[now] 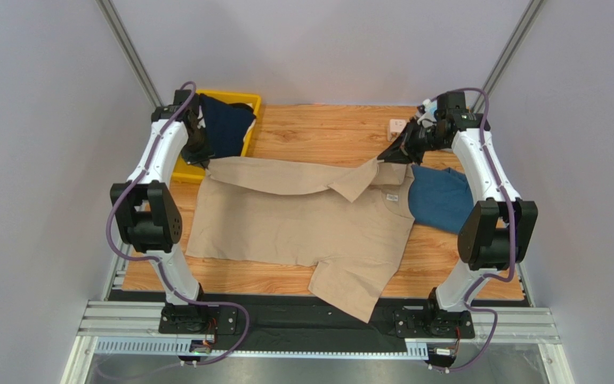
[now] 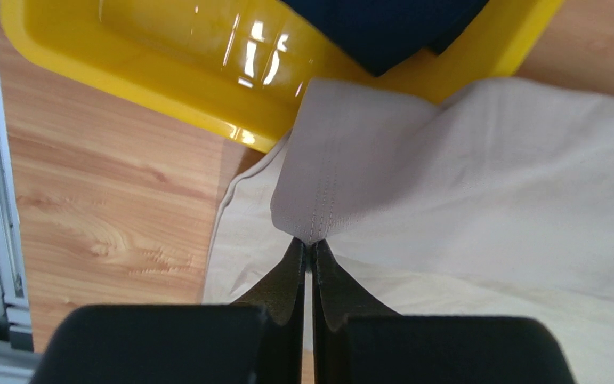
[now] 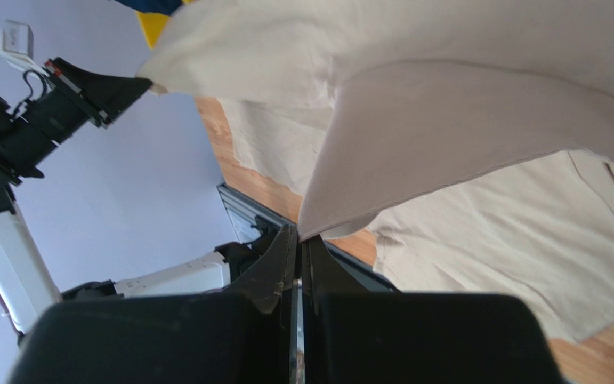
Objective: Fold and stack the t-shirts
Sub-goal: Flatten out the tshirt
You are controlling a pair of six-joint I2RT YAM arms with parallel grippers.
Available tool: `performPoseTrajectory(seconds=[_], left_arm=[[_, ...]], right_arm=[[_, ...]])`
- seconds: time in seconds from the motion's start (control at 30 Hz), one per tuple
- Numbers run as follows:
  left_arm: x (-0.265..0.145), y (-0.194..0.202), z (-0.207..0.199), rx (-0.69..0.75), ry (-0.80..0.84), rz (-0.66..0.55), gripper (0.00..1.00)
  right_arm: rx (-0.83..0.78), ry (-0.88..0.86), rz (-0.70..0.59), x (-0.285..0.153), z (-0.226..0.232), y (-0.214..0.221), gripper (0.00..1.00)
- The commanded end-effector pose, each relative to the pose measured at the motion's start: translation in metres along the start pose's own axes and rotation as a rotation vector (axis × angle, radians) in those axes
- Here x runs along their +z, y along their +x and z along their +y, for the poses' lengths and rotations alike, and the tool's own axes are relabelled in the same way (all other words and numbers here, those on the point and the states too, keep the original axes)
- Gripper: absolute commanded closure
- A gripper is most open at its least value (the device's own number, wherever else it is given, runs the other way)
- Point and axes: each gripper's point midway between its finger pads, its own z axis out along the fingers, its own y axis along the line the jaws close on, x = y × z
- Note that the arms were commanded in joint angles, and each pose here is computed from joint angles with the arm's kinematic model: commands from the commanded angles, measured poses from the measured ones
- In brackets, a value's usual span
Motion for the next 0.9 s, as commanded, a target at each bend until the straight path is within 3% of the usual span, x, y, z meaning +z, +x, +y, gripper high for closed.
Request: performPoseTrajectory(seconds=[0.0,0.17,0.4,0.53,0.7,0.87], left_arm=[[-0.068,-0.040,-0.012,-0.060,0.110,-0.235,1.00],[-0.112,-0.043,-0.015,-0.086,0.179,-0.366,1.00],[-0.160,-0.017,-0.018,-0.144,0.282,-0.470,1.00],[-0.194,0.000,-0.018,-0.160,0.346,-0.534,1.00],[-0.204,0.024,-0.034,-0.232,0.457,-0.479,1.00],[-0.252,0.044,-0.046,-0.207,0.559,-0.554,1.00]], right_arm=[[-0.066,-0.114,-0.125,-0.022,0.050,-0.030,1.00],[-0.103,-0.188,-0.190,-0.050,0.080,-0.038,1.00],[-0.149,-0.272,-0.283,-0.097,0.116,-0.023,1.00],[-0.189,-0.335,-0.339,-0.129,0.143,0.000,1.00],[-0.273,-0.452,-0.445,-0.188,0.188,0.044,1.00],[-0.357,-0.541,-0.496,-0.230,0.213,0.080,1.00]])
